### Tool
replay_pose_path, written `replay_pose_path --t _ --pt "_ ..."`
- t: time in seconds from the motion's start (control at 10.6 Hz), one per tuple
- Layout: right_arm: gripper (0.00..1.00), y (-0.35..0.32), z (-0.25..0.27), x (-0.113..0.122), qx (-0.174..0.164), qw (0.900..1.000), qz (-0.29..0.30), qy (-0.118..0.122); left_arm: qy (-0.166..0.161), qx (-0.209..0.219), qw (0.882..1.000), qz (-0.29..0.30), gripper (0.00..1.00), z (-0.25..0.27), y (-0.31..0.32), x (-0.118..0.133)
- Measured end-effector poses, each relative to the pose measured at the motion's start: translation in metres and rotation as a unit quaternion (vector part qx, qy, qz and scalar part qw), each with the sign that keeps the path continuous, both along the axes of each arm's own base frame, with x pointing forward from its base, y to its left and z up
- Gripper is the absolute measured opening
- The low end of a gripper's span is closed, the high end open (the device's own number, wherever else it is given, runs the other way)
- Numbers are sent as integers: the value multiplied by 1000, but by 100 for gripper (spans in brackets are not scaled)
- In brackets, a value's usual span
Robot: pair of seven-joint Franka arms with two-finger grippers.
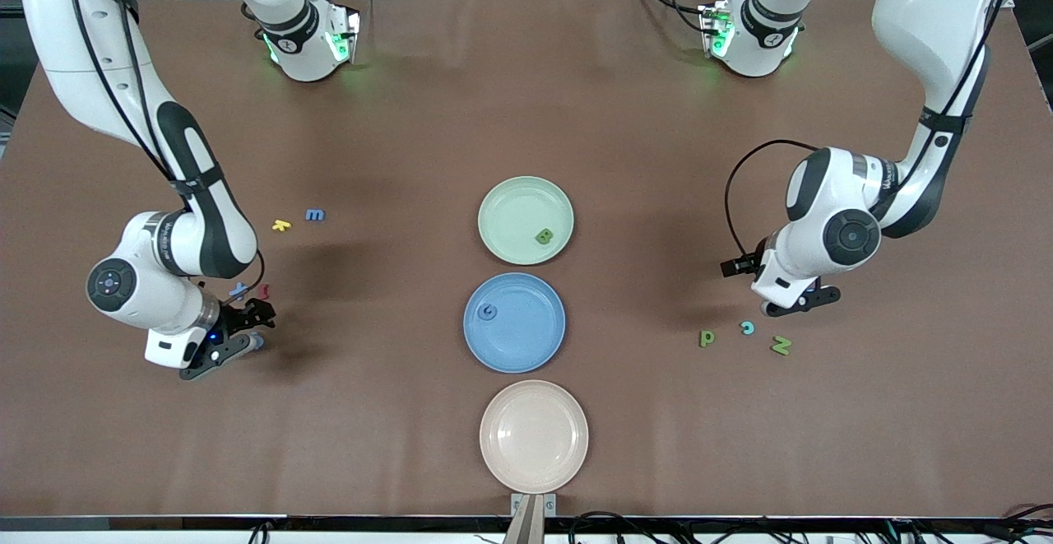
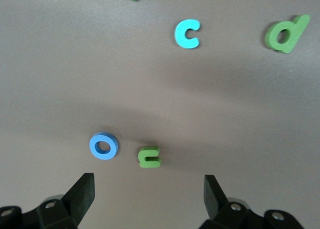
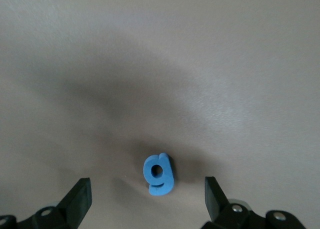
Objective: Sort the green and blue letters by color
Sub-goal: 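Grasp the blue g with the right gripper while the left gripper reaches green u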
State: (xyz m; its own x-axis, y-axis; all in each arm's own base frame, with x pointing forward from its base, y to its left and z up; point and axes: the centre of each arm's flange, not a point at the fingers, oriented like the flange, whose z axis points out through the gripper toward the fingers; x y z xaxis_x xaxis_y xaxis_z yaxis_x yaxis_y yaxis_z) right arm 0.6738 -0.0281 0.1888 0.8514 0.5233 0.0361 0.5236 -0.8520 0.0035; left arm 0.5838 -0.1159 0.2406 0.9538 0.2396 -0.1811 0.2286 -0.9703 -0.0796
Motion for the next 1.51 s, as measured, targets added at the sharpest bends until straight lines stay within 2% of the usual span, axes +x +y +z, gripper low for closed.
replay_pose_path --t 0.28,0.38,0.76,0.85,1.14,1.23,1.51 --pt "100 2 -27 -14 -1 1000 0 -19 -18 -5 1000 7 94 -9 12 -19" --pt "95 2 -26 -13 -1 1000 2 -24 -23 -8 1000 8 93 -13 13 -23" --pt "37 3 -19 -11 -1 1000 1 -29 -38 -19 999 6 83 -35 8 -44" --pt "33 3 -19 -11 -1 1000 0 -30 -39 -20 999 5 78 -37 7 -47" --pt "33 3 -19 -11 -1 1000 -4 -30 -46 -23 999 5 70 -38 6 -47" --pt "33 3 -18 -11 0 1000 -5 -30 -50 -24 998 5 63 -38 6 -47" --pt "33 3 -12 -5 1 999 -31 -38 -54 -27 998 5 62 -41 6 -49"
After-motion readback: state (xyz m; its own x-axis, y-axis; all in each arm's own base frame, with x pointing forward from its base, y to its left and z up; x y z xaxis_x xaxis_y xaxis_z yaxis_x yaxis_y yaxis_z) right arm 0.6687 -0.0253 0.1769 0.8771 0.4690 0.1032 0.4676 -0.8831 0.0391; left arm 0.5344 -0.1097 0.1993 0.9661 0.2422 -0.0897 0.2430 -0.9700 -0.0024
